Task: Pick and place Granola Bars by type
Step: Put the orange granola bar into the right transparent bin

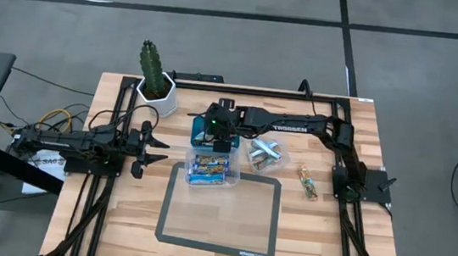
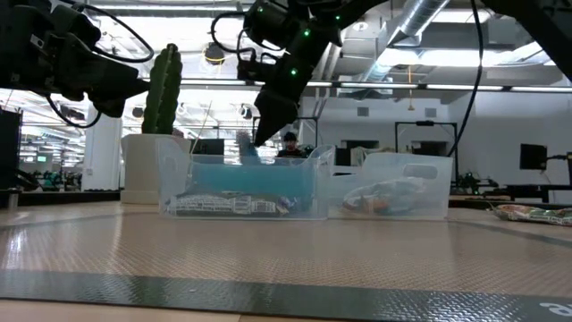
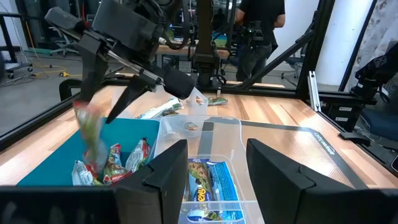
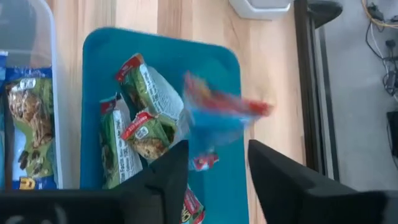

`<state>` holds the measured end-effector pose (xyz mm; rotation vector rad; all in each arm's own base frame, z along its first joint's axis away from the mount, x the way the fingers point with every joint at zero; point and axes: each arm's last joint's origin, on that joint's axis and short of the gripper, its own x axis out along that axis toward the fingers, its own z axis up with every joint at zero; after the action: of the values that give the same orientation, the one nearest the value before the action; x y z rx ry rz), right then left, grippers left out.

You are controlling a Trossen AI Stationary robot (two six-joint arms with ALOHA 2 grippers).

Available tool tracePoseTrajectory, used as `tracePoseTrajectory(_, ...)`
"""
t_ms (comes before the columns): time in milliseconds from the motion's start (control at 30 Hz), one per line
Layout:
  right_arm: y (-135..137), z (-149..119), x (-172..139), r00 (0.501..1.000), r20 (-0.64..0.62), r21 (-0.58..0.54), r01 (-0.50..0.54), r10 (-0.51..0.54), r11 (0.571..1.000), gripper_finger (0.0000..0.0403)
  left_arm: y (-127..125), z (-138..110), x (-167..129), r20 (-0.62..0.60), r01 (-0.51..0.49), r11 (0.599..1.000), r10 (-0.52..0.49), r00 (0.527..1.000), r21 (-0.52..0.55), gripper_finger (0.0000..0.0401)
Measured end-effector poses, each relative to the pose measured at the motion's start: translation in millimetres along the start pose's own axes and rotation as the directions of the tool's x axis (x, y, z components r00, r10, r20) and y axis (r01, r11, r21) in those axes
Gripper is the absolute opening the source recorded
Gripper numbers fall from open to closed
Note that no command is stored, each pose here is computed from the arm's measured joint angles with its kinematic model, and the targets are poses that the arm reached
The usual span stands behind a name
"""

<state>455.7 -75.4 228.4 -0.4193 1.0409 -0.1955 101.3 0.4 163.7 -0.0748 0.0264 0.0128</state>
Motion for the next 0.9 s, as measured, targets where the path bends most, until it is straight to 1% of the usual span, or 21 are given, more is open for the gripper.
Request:
tracePoseTrajectory(200,0.6,-1.0,-0.2,1.0,-0.01,-0.004,-0.005,0.004,1.0,0.0199,0.0,0.0,0.0,0.0,0.0,1.0,0.0,1.0,0.0,0.0158)
tracePoseTrajectory(333,1.9,-1.8,-0.4,1.0,-0.021,-0.009,-0.01,0.009,1.0,0.0213,0.0,0.0,0.0,0.0,0.0,1.0,0.0,1.0,0.0,0.0158)
tracePoseTrajectory(433,5.3,-6.1,-4.8,0.997,-0.075,-0.022,-0.022,0.02,1.0,0.0218,0.0,0.1,0.0,0.0,0.0,1.0,0.0,1.0,0.0,0.0158)
tracePoseTrajectory(567,12.6,-12.2,-26.6,0.985,-0.161,0.034,-0.057,0.062,0.998,0.0219,0.0,0.0,0.0,0.0,0.0,1.0,0.0,1.0,0.0,0.0158)
tracePoseTrajectory(700,24.2,-20.2,-61.8,0.959,-0.264,0.116,-0.079,0.107,0.99,0.0217,0.0,0.1,0.0,0.0,0.0,1.0,0.0,1.0,0.0,0.0158)
tracePoseTrajectory(800,33.7,-31.2,-92.7,0.916,-0.377,0.188,-0.069,0.137,0.98,0.0217,0.0,0.0,0.0,0.0,0.0,1.0,0.0,1.0,0.0,0.0158)
tracePoseTrajectory(900,44.7,-44.0,-118.3,0.847,-0.51,0.271,-0.007,0.15,0.962,0.0217,0.0,0.0,0.0,0.0,0.0,1.0,0.0,1.0,0.0,0.0158)
